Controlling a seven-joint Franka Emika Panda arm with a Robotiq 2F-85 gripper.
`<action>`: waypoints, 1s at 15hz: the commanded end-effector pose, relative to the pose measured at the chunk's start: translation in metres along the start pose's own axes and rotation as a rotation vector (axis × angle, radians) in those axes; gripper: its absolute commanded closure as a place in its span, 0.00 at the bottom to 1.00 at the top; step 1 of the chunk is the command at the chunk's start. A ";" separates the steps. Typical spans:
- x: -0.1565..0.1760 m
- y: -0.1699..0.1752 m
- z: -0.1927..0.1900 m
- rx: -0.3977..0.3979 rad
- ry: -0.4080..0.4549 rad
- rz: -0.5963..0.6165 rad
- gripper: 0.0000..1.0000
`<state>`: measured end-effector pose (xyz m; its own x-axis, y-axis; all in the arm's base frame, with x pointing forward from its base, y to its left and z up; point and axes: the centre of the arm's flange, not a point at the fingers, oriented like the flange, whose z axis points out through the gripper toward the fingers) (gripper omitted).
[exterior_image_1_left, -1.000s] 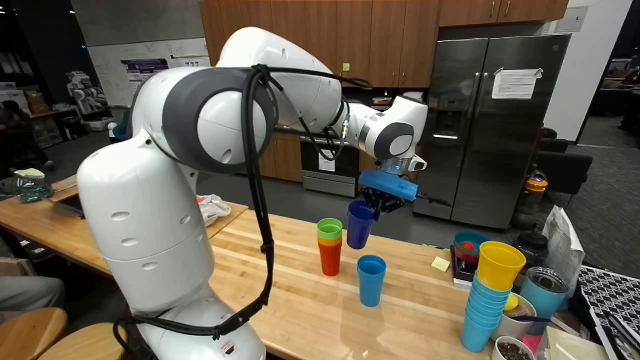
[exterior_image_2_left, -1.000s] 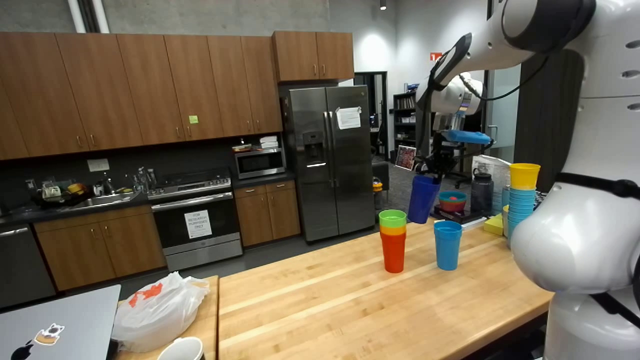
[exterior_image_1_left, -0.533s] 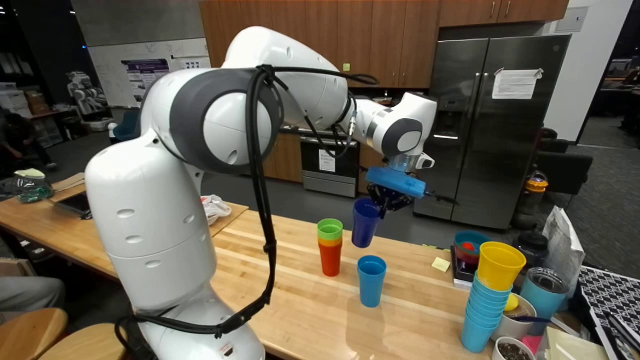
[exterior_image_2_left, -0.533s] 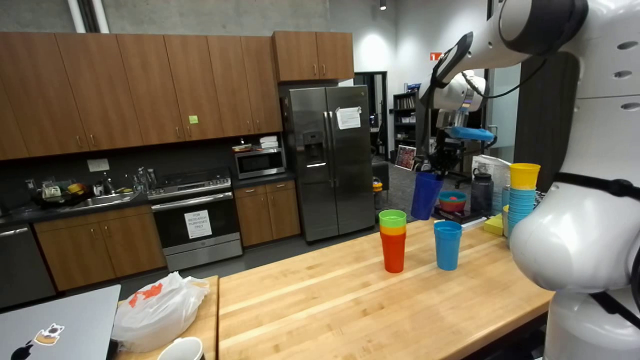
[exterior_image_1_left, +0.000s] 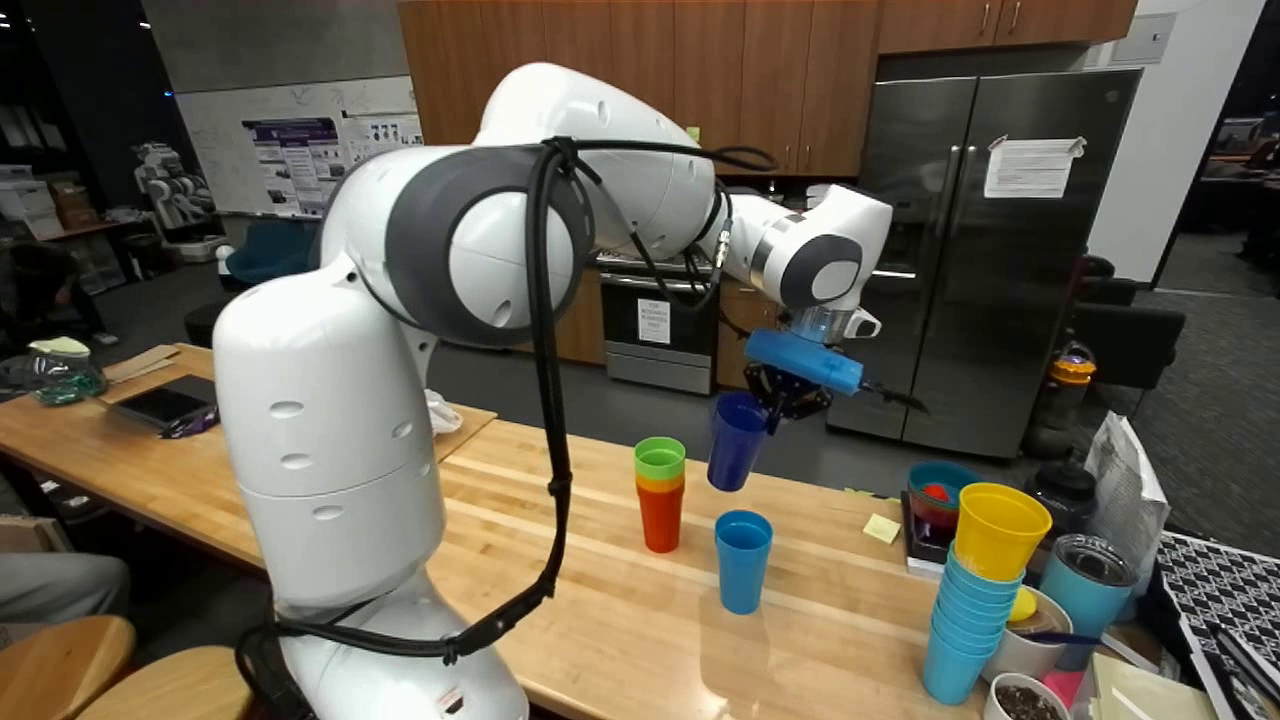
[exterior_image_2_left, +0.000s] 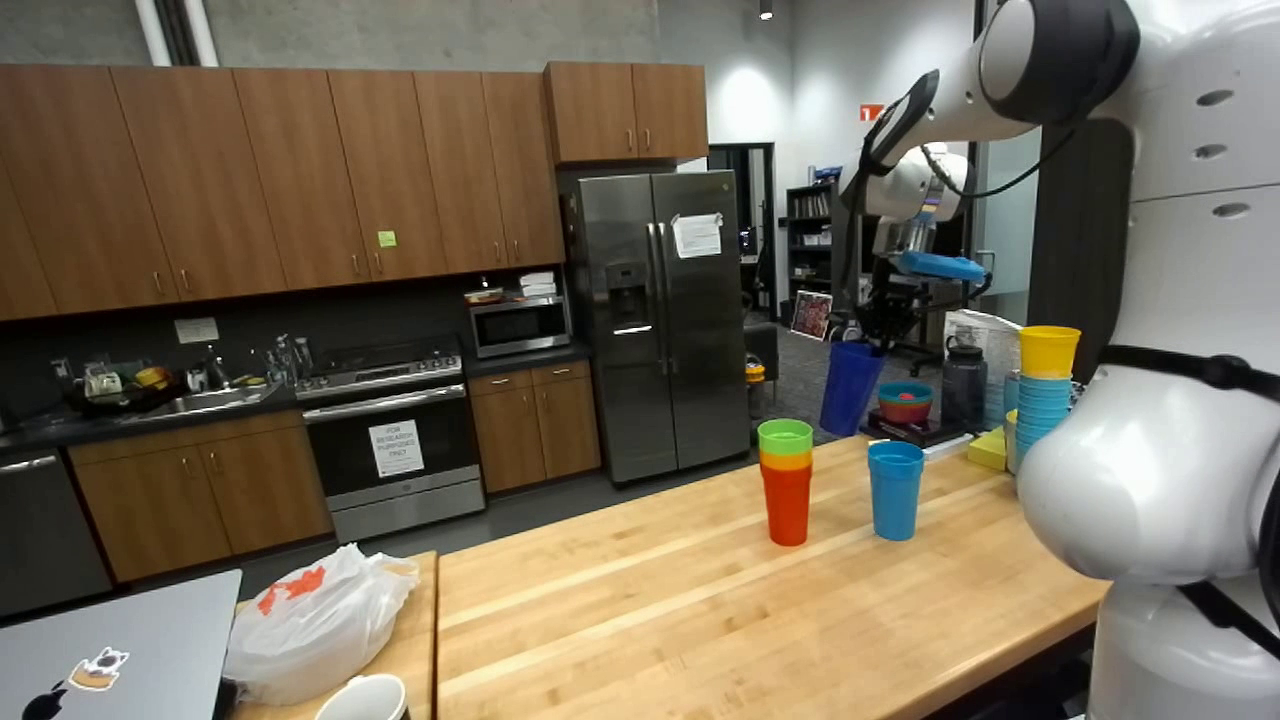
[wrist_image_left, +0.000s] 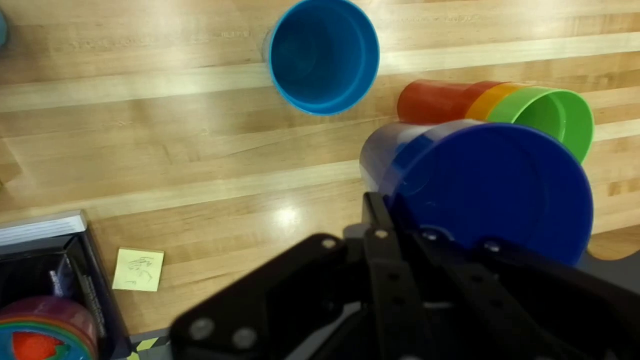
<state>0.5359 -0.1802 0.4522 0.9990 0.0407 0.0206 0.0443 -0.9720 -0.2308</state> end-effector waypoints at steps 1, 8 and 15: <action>0.010 0.018 -0.004 0.040 -0.006 0.009 0.99; 0.019 0.035 0.002 0.040 -0.025 0.032 0.99; 0.036 0.038 0.010 0.049 -0.049 0.030 0.99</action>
<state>0.5601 -0.2088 0.4301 0.9995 0.0167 -0.0268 0.0093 -0.9670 -0.2544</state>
